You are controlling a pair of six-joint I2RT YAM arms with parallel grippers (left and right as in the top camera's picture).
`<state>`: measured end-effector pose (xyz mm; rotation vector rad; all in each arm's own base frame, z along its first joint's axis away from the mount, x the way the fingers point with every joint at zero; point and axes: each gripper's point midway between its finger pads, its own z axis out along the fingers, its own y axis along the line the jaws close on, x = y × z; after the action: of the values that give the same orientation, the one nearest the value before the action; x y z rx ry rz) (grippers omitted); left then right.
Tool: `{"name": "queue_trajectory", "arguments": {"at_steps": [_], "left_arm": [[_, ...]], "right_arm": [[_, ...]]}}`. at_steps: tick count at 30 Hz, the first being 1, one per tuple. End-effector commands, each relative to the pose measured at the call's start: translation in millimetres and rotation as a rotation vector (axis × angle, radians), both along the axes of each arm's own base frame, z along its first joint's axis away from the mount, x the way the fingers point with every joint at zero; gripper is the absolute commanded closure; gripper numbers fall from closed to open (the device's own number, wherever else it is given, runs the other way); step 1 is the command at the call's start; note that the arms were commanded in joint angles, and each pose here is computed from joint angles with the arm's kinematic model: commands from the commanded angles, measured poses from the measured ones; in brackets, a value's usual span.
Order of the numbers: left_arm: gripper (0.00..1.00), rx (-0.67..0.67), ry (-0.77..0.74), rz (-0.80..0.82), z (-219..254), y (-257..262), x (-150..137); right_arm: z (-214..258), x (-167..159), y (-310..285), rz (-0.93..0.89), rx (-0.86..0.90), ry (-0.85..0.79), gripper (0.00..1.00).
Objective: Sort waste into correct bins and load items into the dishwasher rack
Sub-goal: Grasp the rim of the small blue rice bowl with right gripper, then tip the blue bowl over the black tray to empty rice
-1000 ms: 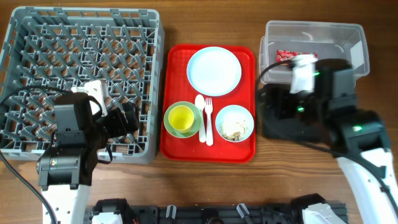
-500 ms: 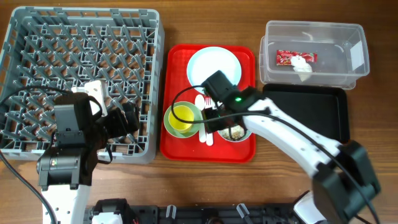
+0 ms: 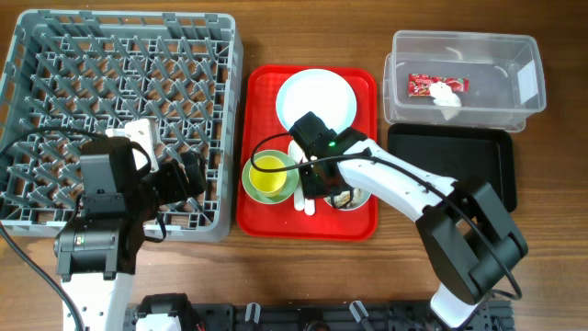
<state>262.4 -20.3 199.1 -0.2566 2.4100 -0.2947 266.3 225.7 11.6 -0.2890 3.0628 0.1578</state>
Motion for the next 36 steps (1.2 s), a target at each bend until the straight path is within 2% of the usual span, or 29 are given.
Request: {"name": "queue_trajectory", "arguments": {"at_steps": [1,10,16,24,36], "left_arm": [[0.00,-0.002,-0.021,-0.019,7,-3,2],[0.00,-0.002,-0.021,-0.019,7,-3,2],[0.00,-0.002,-0.021,-0.019,7,-3,2],[0.00,-0.002,-0.021,-0.019,7,-3,2],[0.00,-0.002,-0.021,-0.019,7,-3,2]], "right_arm": [[1,1,0,-0.016,-0.004,-0.003,0.96],[96,33,-24,-0.119,0.154,-0.180,0.96],[148,54,-79,-0.263,0.322,-0.239,0.96],[121,60,-136,-0.412,0.698,-0.068,0.96],[102,61,-179,-0.559,1.130,-0.011,0.96]]}}
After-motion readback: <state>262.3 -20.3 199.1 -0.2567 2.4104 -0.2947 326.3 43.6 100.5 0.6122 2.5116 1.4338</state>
